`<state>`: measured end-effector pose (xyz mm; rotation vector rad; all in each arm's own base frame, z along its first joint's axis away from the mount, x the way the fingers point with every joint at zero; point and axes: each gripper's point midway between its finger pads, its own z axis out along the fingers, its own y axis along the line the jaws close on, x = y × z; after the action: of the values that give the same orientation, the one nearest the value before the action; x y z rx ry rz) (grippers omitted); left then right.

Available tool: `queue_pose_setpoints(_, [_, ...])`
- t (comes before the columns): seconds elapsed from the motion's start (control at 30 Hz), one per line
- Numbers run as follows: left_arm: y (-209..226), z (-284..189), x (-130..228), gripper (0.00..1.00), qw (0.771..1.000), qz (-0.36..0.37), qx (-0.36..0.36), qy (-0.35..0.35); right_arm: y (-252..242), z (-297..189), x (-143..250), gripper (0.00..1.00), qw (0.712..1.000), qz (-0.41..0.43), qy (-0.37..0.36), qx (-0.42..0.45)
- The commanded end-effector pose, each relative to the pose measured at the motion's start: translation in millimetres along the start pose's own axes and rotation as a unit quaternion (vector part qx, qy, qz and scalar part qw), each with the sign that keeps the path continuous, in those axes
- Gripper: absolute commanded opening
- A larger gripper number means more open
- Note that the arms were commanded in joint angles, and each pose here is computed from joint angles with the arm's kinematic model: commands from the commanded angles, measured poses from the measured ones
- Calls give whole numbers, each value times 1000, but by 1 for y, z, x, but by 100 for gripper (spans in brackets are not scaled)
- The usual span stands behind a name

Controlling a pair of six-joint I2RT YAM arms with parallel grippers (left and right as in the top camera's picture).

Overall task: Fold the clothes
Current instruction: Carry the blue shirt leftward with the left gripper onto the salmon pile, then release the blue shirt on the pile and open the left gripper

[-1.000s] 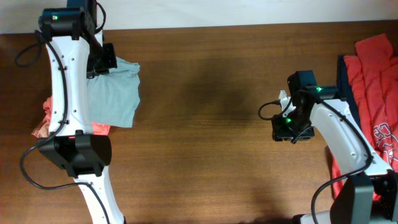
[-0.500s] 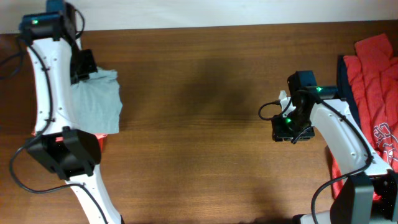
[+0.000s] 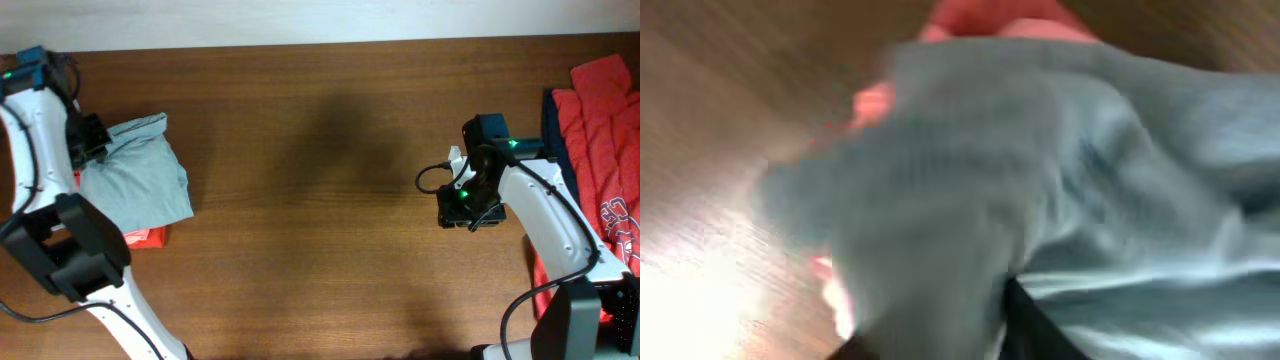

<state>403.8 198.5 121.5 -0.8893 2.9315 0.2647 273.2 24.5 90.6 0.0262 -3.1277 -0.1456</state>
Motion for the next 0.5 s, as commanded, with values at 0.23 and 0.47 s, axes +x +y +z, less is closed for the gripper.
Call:
queue_pose_setpoints(0.23, [56, 6, -24, 57, 996, -76, 7, -36, -4, -7, -3, 50, 1000, 0, -13, 8])
queue_pose_setpoints(0.47, [19, -18, -23, 50, 987, -21, 152, -48, -4, -7, -3, 50, 1000, -1, -13, 8])
